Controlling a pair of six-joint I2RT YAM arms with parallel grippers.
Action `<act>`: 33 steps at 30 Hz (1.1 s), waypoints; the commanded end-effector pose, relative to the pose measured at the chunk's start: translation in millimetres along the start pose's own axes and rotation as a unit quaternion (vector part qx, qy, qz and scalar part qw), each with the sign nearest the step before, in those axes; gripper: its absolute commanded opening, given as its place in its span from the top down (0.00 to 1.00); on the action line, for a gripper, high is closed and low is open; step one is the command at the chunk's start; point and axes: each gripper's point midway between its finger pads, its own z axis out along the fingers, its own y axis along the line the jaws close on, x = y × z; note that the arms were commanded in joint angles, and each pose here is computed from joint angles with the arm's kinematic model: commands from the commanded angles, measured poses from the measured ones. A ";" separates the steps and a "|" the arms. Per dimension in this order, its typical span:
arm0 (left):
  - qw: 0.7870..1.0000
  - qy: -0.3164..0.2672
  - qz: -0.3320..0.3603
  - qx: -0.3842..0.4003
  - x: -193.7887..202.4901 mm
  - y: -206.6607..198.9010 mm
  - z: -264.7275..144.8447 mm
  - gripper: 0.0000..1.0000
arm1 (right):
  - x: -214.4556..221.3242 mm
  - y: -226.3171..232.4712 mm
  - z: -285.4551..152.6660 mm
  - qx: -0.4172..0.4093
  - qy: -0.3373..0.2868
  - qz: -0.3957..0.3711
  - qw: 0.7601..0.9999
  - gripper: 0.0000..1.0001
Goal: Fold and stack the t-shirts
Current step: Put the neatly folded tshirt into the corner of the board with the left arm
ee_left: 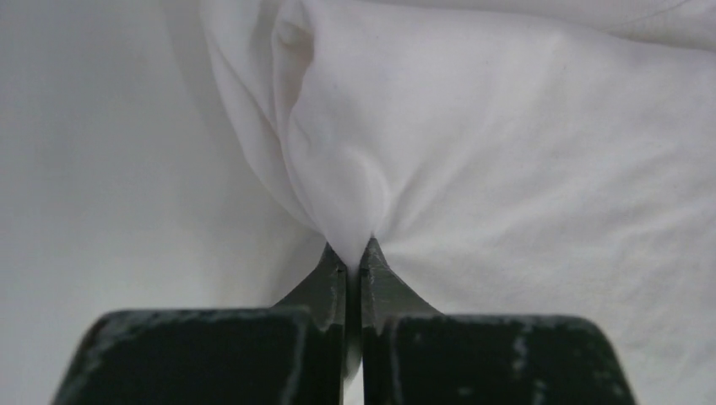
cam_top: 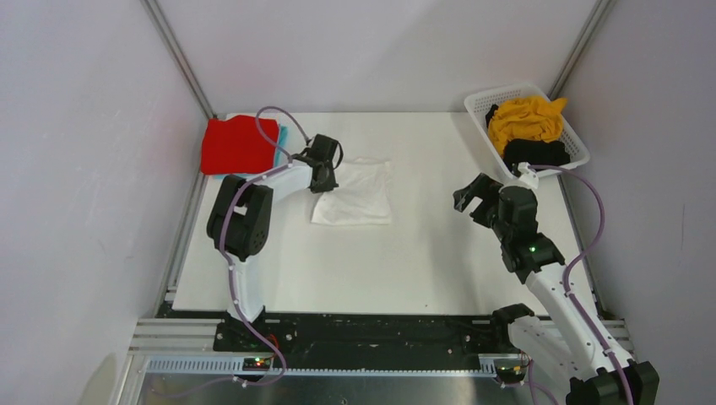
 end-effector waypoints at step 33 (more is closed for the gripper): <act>0.910 -0.262 0.226 -0.229 -290.8 141.9 -141.8 1.00 | -25.3 -35.2 5.5 0.075 -0.065 -0.044 0.994 0.01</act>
